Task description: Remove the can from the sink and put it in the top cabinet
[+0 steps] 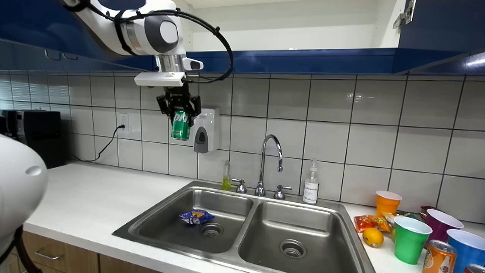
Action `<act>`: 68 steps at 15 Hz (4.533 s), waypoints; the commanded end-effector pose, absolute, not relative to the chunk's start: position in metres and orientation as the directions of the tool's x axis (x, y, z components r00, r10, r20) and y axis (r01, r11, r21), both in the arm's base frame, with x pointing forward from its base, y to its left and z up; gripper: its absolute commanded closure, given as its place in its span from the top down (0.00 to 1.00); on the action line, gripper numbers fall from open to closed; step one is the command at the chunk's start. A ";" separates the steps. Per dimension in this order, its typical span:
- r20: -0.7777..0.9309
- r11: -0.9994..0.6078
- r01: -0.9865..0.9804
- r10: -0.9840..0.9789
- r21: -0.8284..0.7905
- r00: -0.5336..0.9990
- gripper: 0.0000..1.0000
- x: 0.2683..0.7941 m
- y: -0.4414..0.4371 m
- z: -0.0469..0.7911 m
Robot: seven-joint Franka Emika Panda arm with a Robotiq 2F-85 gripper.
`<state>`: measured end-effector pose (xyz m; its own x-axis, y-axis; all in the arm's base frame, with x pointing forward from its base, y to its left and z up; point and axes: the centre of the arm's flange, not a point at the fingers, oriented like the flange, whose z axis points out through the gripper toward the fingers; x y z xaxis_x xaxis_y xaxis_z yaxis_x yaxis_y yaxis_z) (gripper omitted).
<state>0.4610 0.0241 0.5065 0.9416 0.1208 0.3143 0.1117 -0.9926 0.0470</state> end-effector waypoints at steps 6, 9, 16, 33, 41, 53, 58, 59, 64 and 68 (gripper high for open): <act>0.308 -0.993 0.109 0.117 0.043 0.944 0.40 0.463 0.023 0.508; 0.308 -0.993 0.111 0.120 0.045 0.944 0.40 0.465 0.022 0.513; 0.330 -0.991 0.126 0.133 0.044 0.934 0.40 0.464 0.024 0.555; 0.318 -0.986 0.152 0.164 0.062 0.934 0.40 0.460 0.029 0.624; 0.329 -0.982 0.174 0.187 0.070 0.926 0.40 0.461 0.034 0.650; 0.368 -0.980 0.183 0.199 0.078 0.908 0.40 0.453 0.043 0.696; 0.388 -0.978 0.188 0.210 0.095 0.897 0.40 0.449 0.047 0.715; 0.390 -0.977 0.190 0.213 0.097 0.896 0.40 0.448 0.047 0.718; 0.408 -0.973 0.201 0.230 0.113 0.884 0.40 0.447 0.052 0.732; 0.423 -0.971 0.204 0.237 0.122 0.874 0.40 0.446 0.053 0.740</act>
